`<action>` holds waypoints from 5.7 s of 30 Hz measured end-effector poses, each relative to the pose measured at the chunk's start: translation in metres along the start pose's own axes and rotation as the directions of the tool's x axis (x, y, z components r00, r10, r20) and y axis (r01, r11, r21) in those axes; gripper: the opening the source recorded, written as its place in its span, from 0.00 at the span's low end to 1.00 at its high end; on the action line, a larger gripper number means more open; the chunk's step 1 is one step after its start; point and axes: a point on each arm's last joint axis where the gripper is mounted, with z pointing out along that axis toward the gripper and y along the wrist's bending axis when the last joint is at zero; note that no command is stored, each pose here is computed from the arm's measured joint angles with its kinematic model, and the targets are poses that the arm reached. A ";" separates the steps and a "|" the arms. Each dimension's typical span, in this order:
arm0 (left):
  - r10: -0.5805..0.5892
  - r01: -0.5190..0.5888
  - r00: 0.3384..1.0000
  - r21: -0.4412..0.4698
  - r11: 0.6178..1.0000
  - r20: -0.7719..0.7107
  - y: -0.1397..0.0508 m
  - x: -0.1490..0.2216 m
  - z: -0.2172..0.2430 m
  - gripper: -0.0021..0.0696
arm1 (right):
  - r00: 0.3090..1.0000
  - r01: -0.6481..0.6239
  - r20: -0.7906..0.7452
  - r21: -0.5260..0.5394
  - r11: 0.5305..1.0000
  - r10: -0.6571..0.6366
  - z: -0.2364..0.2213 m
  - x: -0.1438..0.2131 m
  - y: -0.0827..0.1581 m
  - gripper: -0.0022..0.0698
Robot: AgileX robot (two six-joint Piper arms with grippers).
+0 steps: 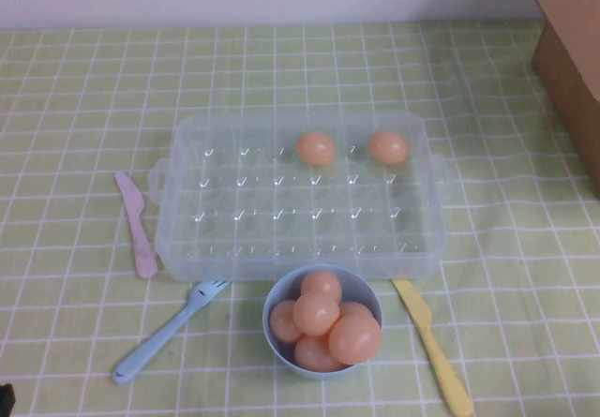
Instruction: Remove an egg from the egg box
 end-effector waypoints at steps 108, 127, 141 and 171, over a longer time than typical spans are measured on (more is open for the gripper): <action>0.041 -0.041 0.999 -0.016 0.999 -0.001 0.001 0.000 0.000 0.02 | 0.582 0.178 -0.604 -0.558 0.810 -0.544 0.223 -0.218 0.129 0.01; 0.044 -0.044 0.999 -0.017 0.999 -0.001 0.002 0.000 0.000 0.02 | 0.515 0.321 -0.381 -0.745 0.585 -0.768 0.318 -0.174 0.222 0.77; 0.044 -0.044 0.999 -0.017 0.999 -0.001 0.002 0.000 0.000 0.02 | 0.502 0.441 -0.384 -0.657 0.611 -0.775 0.350 -0.155 0.217 0.75; 0.044 -0.044 0.999 -0.017 0.999 -0.001 0.002 0.000 0.000 0.02 | 0.498 0.482 -0.392 -0.617 0.622 -0.774 0.380 -0.121 0.216 0.54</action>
